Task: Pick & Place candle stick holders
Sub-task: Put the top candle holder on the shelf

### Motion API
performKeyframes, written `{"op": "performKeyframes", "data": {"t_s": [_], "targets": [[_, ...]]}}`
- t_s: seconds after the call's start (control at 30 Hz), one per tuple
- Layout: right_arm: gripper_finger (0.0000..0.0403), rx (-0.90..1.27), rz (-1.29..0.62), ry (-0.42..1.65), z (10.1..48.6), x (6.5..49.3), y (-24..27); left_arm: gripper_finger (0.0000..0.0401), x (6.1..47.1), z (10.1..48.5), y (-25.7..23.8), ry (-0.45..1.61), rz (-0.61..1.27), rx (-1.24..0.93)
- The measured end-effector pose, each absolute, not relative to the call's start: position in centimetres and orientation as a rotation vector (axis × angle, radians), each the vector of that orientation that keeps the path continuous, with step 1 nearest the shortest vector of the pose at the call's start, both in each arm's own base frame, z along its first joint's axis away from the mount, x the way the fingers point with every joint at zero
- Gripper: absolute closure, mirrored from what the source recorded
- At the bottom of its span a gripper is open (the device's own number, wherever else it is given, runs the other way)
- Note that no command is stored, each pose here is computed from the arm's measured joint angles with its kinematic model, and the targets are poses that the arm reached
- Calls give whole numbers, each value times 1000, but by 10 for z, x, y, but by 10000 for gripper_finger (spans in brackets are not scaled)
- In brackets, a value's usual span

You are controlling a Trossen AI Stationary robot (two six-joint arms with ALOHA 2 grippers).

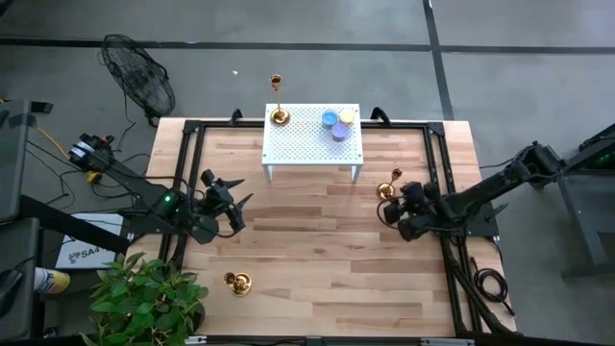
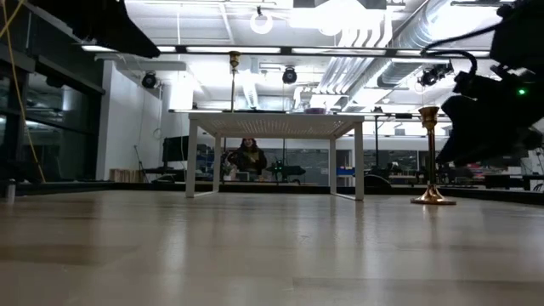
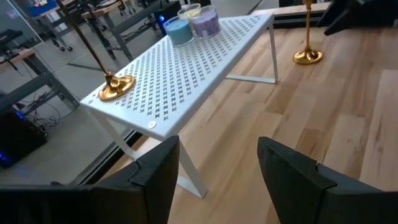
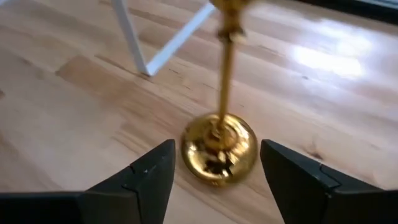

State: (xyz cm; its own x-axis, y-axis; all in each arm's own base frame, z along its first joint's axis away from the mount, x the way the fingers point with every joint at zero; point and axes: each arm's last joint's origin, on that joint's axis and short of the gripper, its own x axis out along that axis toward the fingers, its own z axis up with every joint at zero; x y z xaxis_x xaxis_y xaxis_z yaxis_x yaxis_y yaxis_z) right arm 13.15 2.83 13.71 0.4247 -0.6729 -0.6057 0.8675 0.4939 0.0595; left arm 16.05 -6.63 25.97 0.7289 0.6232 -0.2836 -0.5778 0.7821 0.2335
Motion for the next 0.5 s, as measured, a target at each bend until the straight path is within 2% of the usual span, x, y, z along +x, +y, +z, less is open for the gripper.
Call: {"op": "performKeyframes", "data": {"t_s": [0.17,0.5], "targets": [[171,350,-978,499,141,141,26,190,159,256,-66,362,665,125],[171,371,-1098,411,145,149,7,190,159,256,-66,365,665,127]]}}
